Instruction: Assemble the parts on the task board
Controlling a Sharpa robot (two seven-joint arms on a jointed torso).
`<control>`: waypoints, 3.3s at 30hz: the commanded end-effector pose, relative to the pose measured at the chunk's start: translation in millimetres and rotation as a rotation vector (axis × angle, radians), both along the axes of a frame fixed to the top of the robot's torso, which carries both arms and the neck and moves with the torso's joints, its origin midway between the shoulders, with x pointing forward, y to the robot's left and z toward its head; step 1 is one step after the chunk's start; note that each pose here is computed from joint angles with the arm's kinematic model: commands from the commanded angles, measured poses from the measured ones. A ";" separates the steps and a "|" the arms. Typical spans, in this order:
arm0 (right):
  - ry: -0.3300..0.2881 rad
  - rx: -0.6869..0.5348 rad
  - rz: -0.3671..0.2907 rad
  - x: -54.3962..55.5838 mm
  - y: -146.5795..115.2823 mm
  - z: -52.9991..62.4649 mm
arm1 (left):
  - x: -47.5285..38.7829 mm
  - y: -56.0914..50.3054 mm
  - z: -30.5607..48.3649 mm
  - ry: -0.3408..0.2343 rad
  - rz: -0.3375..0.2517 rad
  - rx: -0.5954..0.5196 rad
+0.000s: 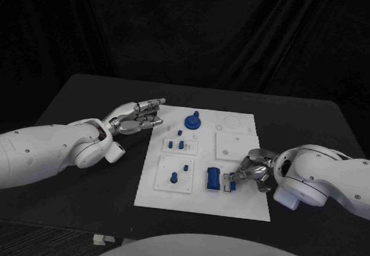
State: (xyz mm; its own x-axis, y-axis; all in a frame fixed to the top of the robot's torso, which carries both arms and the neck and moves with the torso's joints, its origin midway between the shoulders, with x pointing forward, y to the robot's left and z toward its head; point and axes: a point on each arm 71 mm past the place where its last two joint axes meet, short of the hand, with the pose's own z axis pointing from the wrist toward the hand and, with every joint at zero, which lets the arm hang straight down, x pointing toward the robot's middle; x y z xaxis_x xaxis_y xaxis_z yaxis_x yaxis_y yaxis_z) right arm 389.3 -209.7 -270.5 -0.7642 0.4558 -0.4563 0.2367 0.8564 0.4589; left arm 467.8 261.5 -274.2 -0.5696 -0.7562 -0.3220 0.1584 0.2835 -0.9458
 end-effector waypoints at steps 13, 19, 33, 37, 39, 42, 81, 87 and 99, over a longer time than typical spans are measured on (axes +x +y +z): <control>0.039 -0.023 0.016 -1.1 1.8 -4.5 | 0.1 -3.4 -0.2 0.002 -0.012 -0.015; 0.044 -0.025 0.023 -0.9 2.4 -5.0 | 0.3 -3.9 -0.5 0.004 -0.013 -0.014; 0.063 -0.039 0.041 -0.3 4.7 -6.8 | 0.5 -5.3 -1.4 0.010 -0.016 -0.014; 0.072 -0.046 0.048 -0.6 4.8 -7.4 | 0.5 -5.6 -1.7 0.011 -0.017 -0.014; 0.078 -0.050 0.052 -0.7 4.7 -7.8 | 0.5 -5.7 -1.9 0.012 -0.017 -0.013; 0.082 -0.053 0.054 -0.7 4.6 -8.1 | 0.6 -5.9 -2.1 0.013 -0.018 -0.013; -0.040 -0.015 0.100 -10.4 -2.5 1.6 | -2.3 -1.7 -4.6 0.023 -0.014 -0.011; -0.070 -0.039 0.146 -22.4 -8.0 1.2 | -2.5 -1.0 -5.0 0.023 -0.013 -0.010; -0.097 -0.076 0.183 -30.8 -12.4 -4.9 | -3.9 0.1 -7.4 0.029 -0.012 -0.010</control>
State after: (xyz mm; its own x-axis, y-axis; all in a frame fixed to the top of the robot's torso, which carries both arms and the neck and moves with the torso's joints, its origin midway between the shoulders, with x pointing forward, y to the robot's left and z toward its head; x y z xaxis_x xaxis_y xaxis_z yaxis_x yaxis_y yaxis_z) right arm 358.1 -222.1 -275.2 -0.7901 0.3068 -0.5307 0.0698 0.9052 0.4193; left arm 464.8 263.0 -281.8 -0.5813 -0.7526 -0.3094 0.1314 0.2884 -0.9485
